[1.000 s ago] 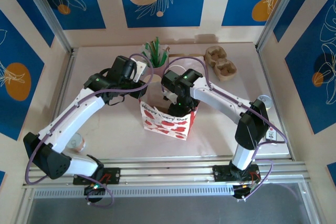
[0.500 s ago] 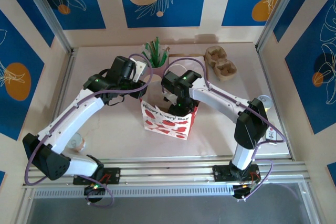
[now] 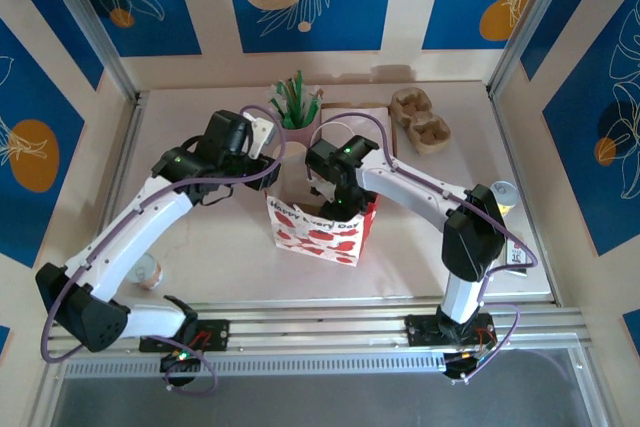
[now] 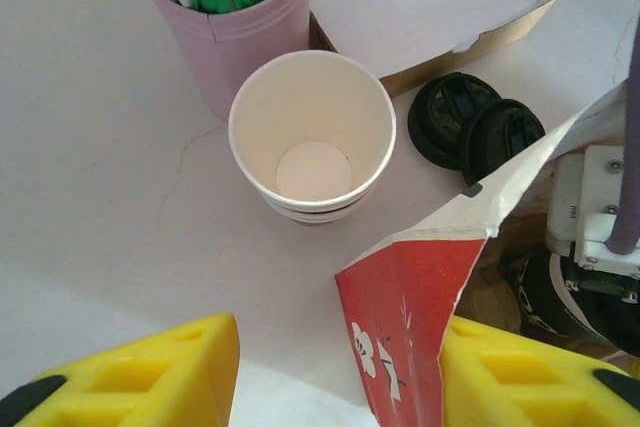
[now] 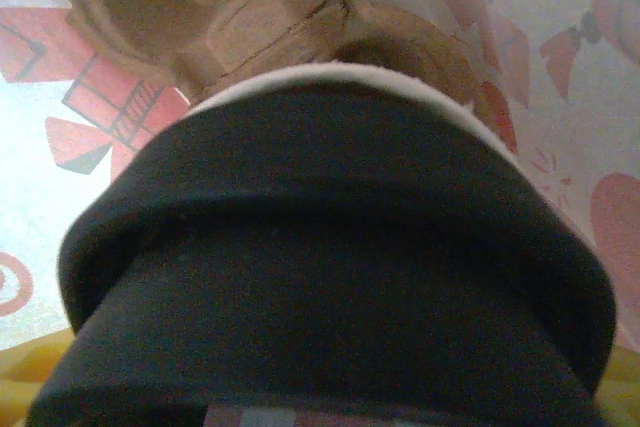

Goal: Pack the takeout coffee

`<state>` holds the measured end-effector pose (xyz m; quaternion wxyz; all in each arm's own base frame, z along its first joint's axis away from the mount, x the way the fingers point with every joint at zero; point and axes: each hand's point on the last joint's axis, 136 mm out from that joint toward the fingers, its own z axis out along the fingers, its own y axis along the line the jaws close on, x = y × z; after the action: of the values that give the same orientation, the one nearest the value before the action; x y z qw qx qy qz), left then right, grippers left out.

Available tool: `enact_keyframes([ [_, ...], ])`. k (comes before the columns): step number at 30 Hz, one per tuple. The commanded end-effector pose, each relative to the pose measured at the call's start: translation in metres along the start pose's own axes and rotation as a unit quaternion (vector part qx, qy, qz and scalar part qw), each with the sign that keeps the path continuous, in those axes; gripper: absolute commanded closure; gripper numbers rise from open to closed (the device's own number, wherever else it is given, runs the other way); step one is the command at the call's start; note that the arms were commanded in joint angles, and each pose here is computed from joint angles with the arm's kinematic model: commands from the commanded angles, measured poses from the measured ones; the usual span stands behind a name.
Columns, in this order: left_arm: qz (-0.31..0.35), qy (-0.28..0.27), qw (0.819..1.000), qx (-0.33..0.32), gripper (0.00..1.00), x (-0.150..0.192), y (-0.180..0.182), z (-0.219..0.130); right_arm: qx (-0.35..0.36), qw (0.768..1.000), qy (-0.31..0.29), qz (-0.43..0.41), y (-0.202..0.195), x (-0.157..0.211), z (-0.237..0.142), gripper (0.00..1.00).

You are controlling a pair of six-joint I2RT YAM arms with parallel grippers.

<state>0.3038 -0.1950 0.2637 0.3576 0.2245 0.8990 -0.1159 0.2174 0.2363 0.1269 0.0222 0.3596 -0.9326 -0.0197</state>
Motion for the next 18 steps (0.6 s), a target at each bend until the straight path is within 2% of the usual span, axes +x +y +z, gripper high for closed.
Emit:
enact_keyframes([
  [1,-0.002,-0.022,1.000,-0.005,0.48,-0.005,0.007,-0.008,-0.005,0.999,0.029,0.012,-0.001,0.008,0.009,0.30],
  [9,0.000,-0.027,1.000,0.001,0.42,-0.002,0.005,-0.007,-0.010,0.999,0.036,0.012,0.000,0.008,0.016,0.29],
  [18,0.001,-0.028,1.000,0.001,0.40,0.001,0.005,-0.005,-0.023,0.999,0.035,0.017,0.001,0.010,0.022,0.28],
])
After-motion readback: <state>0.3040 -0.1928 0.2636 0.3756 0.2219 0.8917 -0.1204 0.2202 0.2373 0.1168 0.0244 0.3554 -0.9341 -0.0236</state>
